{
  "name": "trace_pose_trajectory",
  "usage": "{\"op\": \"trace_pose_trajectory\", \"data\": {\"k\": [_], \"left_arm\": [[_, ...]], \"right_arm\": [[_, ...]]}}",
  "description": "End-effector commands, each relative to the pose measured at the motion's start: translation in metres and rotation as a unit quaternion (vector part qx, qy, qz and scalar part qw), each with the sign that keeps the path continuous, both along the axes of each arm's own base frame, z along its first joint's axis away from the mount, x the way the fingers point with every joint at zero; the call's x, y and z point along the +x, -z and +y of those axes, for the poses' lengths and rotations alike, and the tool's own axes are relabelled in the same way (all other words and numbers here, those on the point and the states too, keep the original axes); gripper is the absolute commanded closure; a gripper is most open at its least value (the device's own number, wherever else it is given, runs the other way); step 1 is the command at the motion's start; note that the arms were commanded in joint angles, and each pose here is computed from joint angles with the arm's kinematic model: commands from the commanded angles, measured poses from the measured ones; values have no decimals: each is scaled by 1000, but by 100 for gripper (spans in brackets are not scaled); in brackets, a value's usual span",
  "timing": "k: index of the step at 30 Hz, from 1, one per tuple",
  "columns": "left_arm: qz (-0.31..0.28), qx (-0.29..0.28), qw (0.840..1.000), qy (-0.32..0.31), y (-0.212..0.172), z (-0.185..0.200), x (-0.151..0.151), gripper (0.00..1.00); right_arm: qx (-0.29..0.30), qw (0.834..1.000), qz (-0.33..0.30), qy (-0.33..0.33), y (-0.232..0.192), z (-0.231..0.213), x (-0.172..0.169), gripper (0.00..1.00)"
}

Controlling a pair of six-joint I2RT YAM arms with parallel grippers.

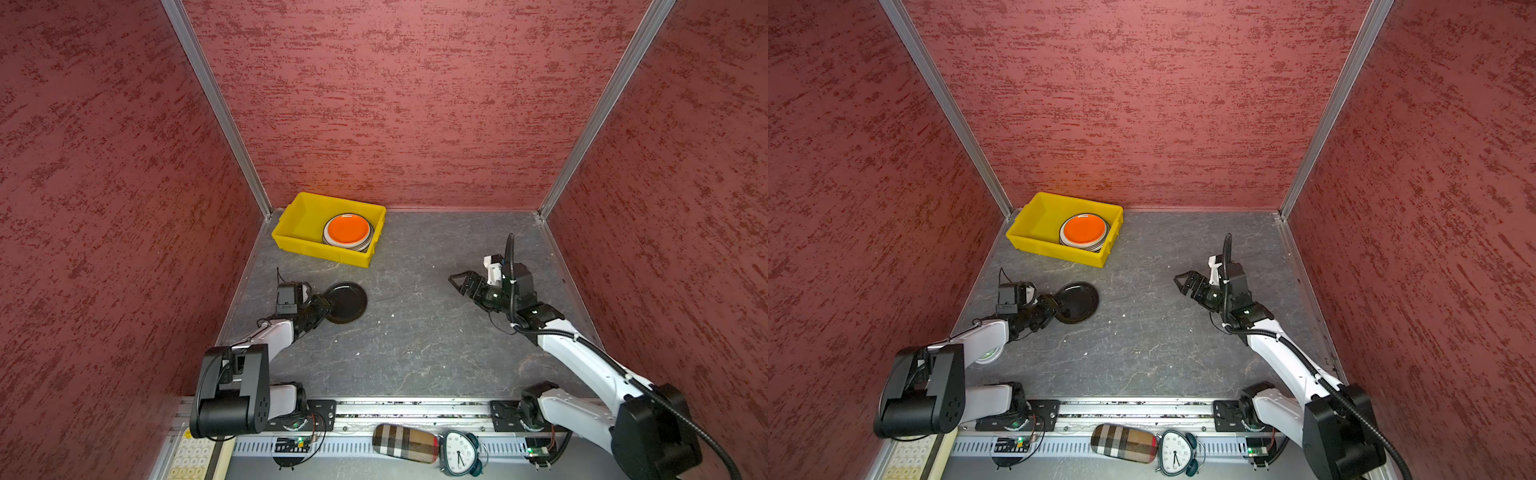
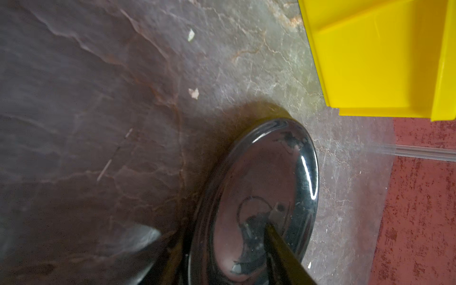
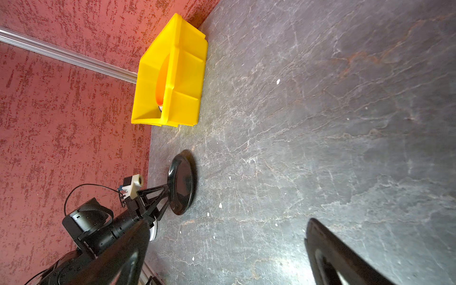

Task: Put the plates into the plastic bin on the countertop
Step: 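Close the left gripper on the black plate rim and tilt it upright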

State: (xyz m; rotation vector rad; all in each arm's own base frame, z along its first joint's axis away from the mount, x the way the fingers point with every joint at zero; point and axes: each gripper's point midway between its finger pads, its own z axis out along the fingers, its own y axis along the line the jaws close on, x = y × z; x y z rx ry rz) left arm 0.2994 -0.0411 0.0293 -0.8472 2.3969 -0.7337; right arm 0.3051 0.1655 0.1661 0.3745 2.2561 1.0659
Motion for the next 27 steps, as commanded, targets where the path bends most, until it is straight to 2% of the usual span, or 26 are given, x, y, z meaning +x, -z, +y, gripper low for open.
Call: {"op": "trace_pose_trajectory", "data": {"k": [1, 5, 8, 14, 20, 25, 27], "left_arm": [[32, 17, 999, 1, 17, 1, -11, 57], [29, 24, 999, 4, 15, -1, -9, 62], [28, 35, 999, 7, 15, 0, -9, 70], [28, 44, 999, 11, 14, -1, -5, 76], [3, 51, 999, 18, 4, -7, 0, 85], [-9, 55, 998, 24, -6, -12, 2, 99], [-12, 54, 998, 27, -9, -14, 4, 100]], "right_arm": [[6, 1000, -8, 5, -2, -3, 2, 1], [6, 1000, -6, 7, 1, -3, 4, 1], [8, 1000, -1, 7, 3, -3, 5, 1], [24, 1000, -2, -1, 0, 2, 6, 1], [38, 999, 0, -6, 2, 5, 3, 1], [39, 999, 2, -6, 2, 5, 3, 1], [38, 999, 2, -6, 3, 4, 3, 1]]}}
